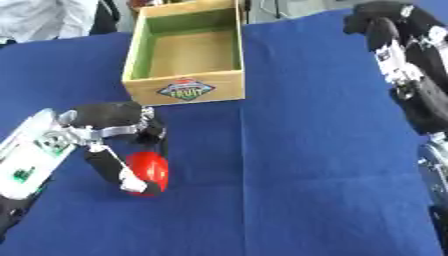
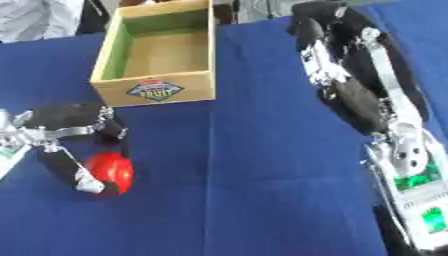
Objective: Pick up objects on the table and place them in the box.
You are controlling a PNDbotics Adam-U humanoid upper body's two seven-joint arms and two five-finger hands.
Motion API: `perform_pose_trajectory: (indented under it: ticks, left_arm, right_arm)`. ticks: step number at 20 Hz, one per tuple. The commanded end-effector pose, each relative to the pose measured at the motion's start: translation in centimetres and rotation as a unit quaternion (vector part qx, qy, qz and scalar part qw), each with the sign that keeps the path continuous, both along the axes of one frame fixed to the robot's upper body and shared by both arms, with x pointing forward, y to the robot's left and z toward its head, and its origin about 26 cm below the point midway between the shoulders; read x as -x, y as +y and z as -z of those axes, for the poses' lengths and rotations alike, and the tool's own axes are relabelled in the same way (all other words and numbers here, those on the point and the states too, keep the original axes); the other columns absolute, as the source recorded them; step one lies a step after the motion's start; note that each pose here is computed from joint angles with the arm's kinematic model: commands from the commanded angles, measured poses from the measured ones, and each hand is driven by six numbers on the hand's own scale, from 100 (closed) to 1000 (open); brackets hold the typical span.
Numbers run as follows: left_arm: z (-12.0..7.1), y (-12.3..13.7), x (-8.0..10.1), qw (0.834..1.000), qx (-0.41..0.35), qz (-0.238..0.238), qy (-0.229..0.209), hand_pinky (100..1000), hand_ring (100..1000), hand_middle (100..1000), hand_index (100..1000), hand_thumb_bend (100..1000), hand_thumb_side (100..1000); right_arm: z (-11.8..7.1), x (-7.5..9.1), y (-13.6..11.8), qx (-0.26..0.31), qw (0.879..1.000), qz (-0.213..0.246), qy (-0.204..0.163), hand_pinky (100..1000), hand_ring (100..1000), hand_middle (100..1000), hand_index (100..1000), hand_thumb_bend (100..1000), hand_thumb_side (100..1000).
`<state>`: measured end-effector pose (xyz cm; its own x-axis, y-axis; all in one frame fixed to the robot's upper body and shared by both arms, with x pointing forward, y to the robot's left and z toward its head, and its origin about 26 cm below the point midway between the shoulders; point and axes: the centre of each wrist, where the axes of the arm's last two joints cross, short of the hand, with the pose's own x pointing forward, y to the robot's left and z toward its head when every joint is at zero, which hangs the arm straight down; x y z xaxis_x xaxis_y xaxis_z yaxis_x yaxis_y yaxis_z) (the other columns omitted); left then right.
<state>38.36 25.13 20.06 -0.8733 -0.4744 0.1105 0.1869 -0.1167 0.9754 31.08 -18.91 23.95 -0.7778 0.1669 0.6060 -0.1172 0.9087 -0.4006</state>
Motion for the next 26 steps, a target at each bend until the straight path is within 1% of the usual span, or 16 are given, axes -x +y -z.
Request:
perform_pose_trajectory:
  ticks: [1,2,3,5,6,8,11,13,15,16,18,21,26]
  left_arm:
    - [-0.7,0.7,0.0,0.999,-0.04,0.022,-0.008,100,277,333,573,503,394]
    - [-0.7,0.7,0.0,0.999,-0.04,0.023,-0.008,100,327,391,616,568,413]
    - [-0.8,0.7,0.0,0.999,-0.045,0.024,-0.009,170,416,489,694,650,462]
    - [-1.0,0.7,0.1,0.997,-0.076,0.027,-0.009,248,496,646,874,739,510]
    - [-1.1,0.7,0.2,0.995,-0.093,0.027,-0.01,273,521,691,894,756,511]
    - [-1.6,0.7,0.3,0.993,-0.117,0.024,-0.015,314,561,740,963,818,514]
    - [-2.5,0.8,0.4,0.99,-0.137,0.021,-0.026,365,598,771,986,856,501]
    - [-3.1,1.0,0.5,0.987,-0.153,0.02,-0.04,385,612,783,990,838,497]
    - [-3.4,1.1,0.6,0.984,-0.172,0.012,-0.049,390,620,787,985,808,503]
    - [-3.4,1.1,0.6,0.982,-0.179,0.009,-0.053,390,620,787,985,808,503]
    - [-3.2,1.1,0.5,0.978,-0.2,-0.003,-0.057,402,625,784,984,775,508]
    - [-2.3,1.0,0.1,0.974,-0.221,-0.016,-0.044,393,613,768,986,791,488]
    - [-1.2,0.9,-0.4,0.972,-0.235,-0.018,-0.014,385,606,765,984,811,466]
  right_arm:
    - [-0.7,0.3,0.0,-0.005,1.0,-0.004,-0.014,927,832,622,776,100,612]
    - [-0.7,0.4,0.0,-0.004,1.0,-0.004,-0.014,927,832,621,776,100,612]
    - [-0.7,0.4,0.1,-0.004,1.0,-0.005,-0.014,927,832,621,776,100,612]
    - [-0.7,0.4,0.1,-0.003,1.0,-0.006,-0.014,927,832,621,775,100,612]
    - [-0.7,0.4,0.1,-0.003,1.0,-0.006,-0.014,927,832,621,775,100,600]
    - [-0.7,0.4,0.1,-0.003,1.0,-0.008,-0.012,928,833,621,775,100,611]
    - [-0.6,0.4,0.2,-0.001,1.0,-0.01,-0.01,928,833,620,773,100,610]
    - [-0.6,0.4,0.2,-0.002,1.0,-0.01,-0.01,928,833,620,774,100,610]
    - [-0.6,0.4,0.2,-0.002,1.0,-0.01,-0.01,928,833,620,774,100,609]
    - [-0.6,0.4,0.2,-0.002,1.0,-0.01,-0.01,928,833,620,774,100,609]
    - [-0.6,0.4,0.2,-0.002,1.0,-0.01,-0.009,929,833,620,774,100,608]
    - [-0.6,0.4,0.2,-0.003,1.0,-0.011,-0.009,929,833,620,774,100,607]
    - [-0.6,0.4,0.2,-0.003,1.0,-0.011,-0.009,930,834,619,774,100,603]
